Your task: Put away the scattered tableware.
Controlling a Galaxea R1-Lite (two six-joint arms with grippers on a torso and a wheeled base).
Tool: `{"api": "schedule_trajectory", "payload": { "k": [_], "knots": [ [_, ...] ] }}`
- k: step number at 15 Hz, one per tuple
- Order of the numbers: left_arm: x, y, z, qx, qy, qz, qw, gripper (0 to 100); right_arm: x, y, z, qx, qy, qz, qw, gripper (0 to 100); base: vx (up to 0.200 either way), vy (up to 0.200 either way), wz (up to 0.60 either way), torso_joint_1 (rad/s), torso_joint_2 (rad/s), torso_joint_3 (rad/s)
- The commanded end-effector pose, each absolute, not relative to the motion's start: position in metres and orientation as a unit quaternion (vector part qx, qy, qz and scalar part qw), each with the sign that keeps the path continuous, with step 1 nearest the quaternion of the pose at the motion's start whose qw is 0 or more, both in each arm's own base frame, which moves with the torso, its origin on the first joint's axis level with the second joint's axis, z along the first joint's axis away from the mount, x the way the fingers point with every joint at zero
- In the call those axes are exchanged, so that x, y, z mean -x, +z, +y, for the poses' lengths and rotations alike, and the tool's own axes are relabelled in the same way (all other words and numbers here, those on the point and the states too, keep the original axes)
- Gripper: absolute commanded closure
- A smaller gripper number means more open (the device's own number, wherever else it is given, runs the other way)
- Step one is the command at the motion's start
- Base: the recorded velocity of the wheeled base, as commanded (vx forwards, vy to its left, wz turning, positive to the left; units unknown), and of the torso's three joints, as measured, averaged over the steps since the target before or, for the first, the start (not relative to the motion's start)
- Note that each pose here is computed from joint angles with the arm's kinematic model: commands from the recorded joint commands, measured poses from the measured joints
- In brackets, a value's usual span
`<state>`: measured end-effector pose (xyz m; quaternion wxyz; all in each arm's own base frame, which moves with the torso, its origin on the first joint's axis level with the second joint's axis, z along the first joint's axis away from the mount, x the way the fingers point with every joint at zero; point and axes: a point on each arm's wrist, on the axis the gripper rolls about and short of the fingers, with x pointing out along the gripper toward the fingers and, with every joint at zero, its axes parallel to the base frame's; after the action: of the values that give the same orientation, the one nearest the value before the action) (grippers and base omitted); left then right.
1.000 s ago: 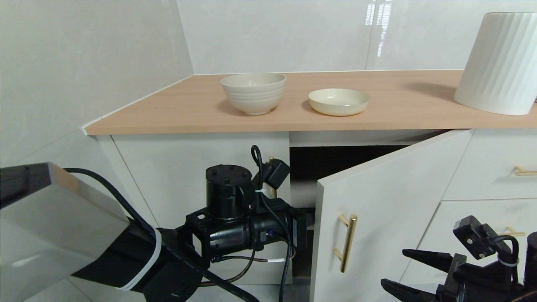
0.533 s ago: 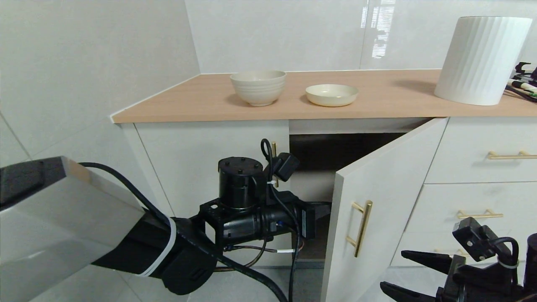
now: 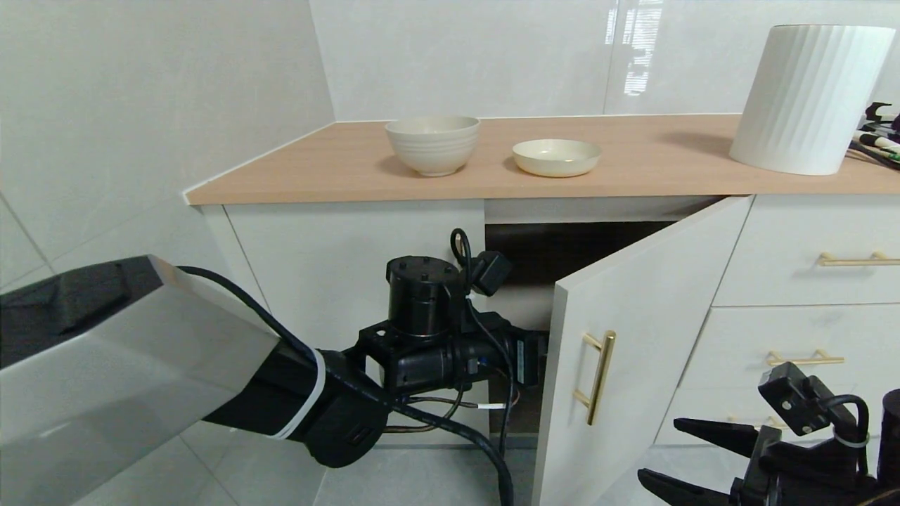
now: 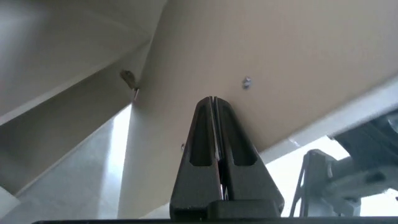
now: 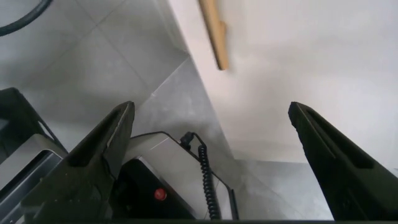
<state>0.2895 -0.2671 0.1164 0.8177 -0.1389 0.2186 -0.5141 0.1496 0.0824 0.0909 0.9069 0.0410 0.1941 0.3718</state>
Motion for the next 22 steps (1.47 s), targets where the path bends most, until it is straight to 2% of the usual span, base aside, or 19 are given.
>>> {"api": "schedule_trajectory", "payload": {
  "k": [1,7,9,13,17,22],
  "knots": [
    [-0.294,0.119,-0.276,0.137,-0.517,0.224,0.814,100,-0.149,0.092,0.082,-0.041,0.372,0.192,0.907,0,-0.2,0.0,0.0,0.012,0.01,0.002],
    [-0.307,0.113,-0.304,0.133,-0.523,0.236,0.808,100,-0.146,0.096,0.081,-0.043,0.373,0.184,0.908,0,0.0,0.0,0.0,0.0,0.0,0.0],
    [-0.311,0.113,-0.307,0.13,-0.512,0.248,0.812,100,-0.145,0.098,0.08,-0.043,0.375,0.178,0.909,0,0.0,0.0,0.0,0.0,0.0,0.0],
    [-0.31,0.118,-0.306,0.13,-0.495,0.239,0.825,100,-0.135,0.113,0.076,-0.072,0.379,0.142,0.912,0,0.0,0.0,0.0,0.0,0.0,0.0],
    [-0.313,0.115,-0.31,0.139,-0.493,0.247,0.823,100,-0.133,0.115,0.074,-0.074,0.375,0.14,0.913,0,-0.15,0.0,0.0,0.005,0.0,0.001],
    [-0.323,0.118,-0.321,0.146,-0.489,0.258,0.82,100,-0.123,0.128,0.069,-0.1,0.379,0.107,0.914,0,0.0,0.0,0.0,0.0,0.0,0.0]
  ]
}}
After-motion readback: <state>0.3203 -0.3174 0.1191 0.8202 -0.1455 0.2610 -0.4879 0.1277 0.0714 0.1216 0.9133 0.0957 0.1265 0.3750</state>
